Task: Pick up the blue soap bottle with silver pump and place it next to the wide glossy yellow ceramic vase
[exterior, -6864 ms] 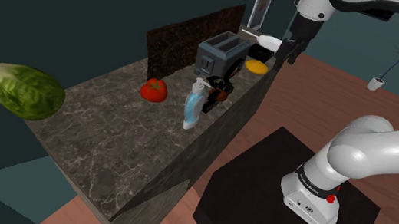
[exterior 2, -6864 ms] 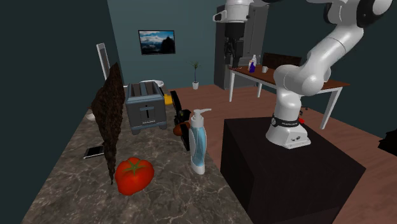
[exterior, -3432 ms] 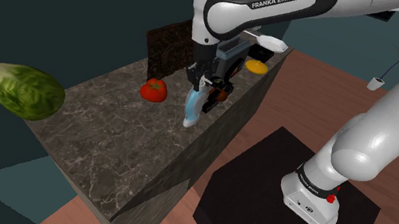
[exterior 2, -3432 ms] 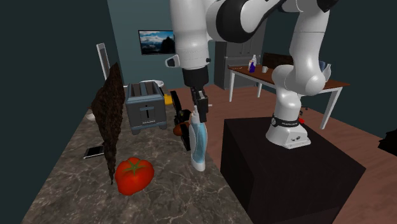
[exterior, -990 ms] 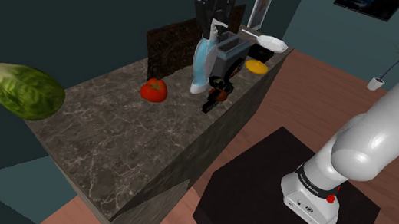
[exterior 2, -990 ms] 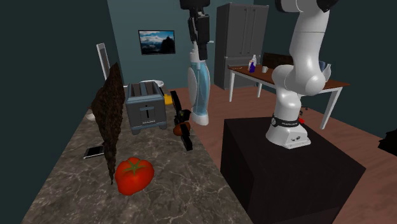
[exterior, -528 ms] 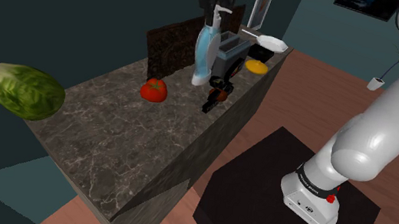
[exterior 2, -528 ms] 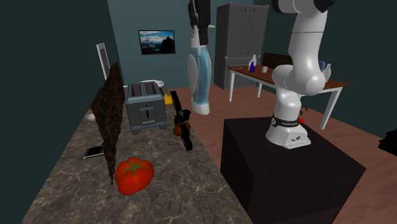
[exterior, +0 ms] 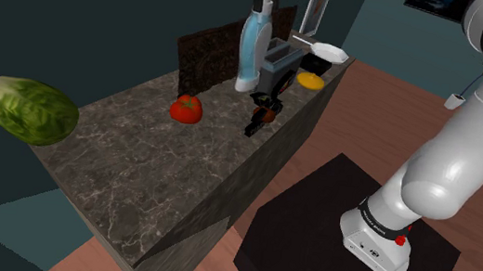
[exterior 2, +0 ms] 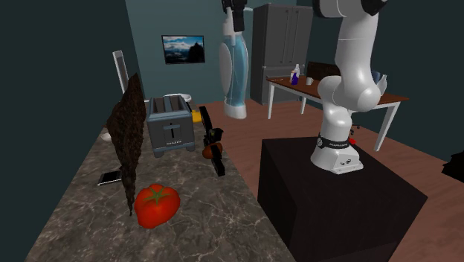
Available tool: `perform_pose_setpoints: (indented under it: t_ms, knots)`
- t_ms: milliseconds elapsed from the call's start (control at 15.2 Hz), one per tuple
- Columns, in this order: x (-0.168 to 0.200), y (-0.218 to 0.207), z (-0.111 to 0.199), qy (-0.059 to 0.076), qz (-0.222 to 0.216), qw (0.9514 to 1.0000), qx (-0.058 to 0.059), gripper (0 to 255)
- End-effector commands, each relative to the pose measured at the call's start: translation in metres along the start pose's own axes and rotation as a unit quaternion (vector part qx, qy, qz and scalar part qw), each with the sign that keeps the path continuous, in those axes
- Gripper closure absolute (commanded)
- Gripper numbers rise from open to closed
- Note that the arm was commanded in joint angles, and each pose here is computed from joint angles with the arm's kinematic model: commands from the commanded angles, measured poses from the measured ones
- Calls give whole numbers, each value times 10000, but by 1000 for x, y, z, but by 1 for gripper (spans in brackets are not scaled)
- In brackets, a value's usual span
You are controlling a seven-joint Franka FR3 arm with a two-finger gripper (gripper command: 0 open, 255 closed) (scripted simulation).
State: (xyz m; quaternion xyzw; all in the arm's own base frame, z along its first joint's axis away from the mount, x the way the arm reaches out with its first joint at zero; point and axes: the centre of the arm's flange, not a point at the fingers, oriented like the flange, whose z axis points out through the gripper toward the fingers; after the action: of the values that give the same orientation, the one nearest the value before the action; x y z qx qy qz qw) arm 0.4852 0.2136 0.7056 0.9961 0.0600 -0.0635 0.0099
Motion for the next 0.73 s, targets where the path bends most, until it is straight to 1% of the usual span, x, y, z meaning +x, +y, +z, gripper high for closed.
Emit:
perform_pose_setpoints:
  t_ms: [0, 198, 660]
  knots:
    - [-1, 1, -11, -1, 1, 10000, 0, 255]
    - [-2, 1, -24, -1, 1, 10000, 0, 255]
    - [13, 88, 4, -1, 1, 10000, 0, 255]
